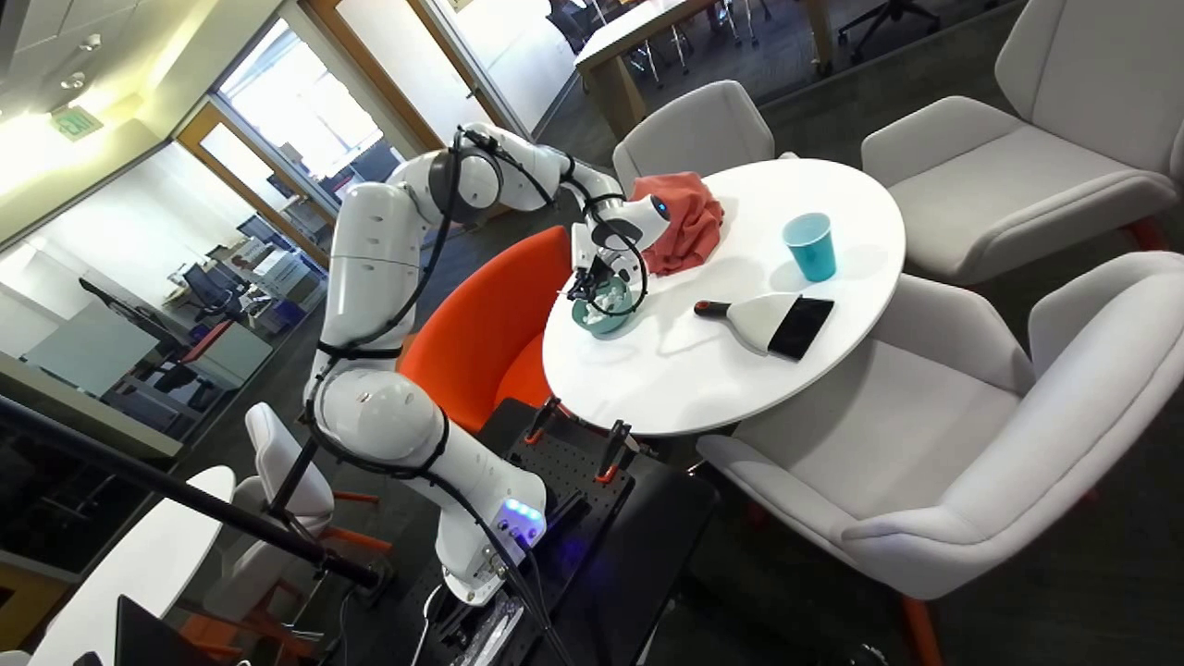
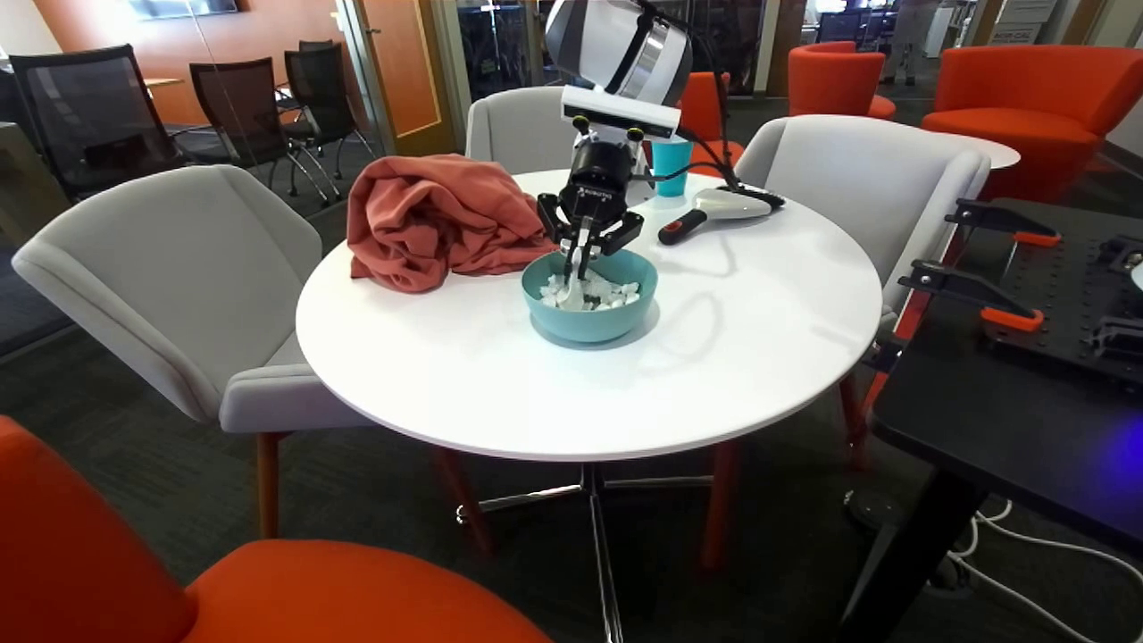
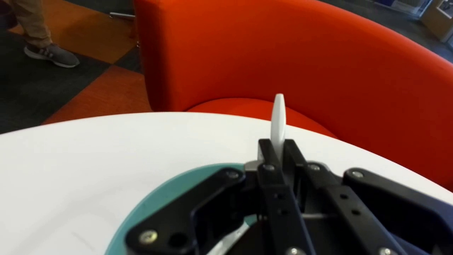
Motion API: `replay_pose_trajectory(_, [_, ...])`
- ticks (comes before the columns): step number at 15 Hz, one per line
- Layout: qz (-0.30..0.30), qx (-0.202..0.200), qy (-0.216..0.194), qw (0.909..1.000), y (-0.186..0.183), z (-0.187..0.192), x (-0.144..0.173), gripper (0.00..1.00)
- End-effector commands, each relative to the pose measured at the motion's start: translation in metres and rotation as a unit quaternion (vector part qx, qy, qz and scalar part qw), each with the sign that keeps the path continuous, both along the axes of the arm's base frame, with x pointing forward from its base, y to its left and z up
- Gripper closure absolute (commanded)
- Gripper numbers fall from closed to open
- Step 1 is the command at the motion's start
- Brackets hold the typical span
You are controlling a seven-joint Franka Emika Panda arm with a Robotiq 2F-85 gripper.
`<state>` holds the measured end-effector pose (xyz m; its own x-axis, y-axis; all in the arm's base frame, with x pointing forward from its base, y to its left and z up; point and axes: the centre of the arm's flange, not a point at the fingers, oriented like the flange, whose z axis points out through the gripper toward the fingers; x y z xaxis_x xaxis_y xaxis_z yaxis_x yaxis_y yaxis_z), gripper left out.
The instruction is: Get the white spoon and use it to stir the contents of the green bowl
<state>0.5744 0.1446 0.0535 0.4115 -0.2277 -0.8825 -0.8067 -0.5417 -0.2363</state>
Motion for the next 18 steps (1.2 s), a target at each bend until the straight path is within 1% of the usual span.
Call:
replay_pose_trajectory(1, [0.024, -0.001, 0.006, 0.9997, 0.005, 0.000, -0.005, 0.97])
replay_pose_trajectory(5, [0.021, -0.019, 0.013, 0.9995, -0.004, 0.000, -0.015, 0.97])
replay_pose_trajectory(11, [-0.006, -0.043, 0.014, 0.9990, -0.035, 0.003, -0.022, 0.97])
replay_pose_trajectory(15, [-0.017, -0.059, -0.006, 0.9981, -0.050, 0.004, -0.016, 0.97])
replay_pose_trajectory(18, [-0.016, -0.065, -0.022, 0.9975, -0.051, 0.005, -0.010, 0.97])
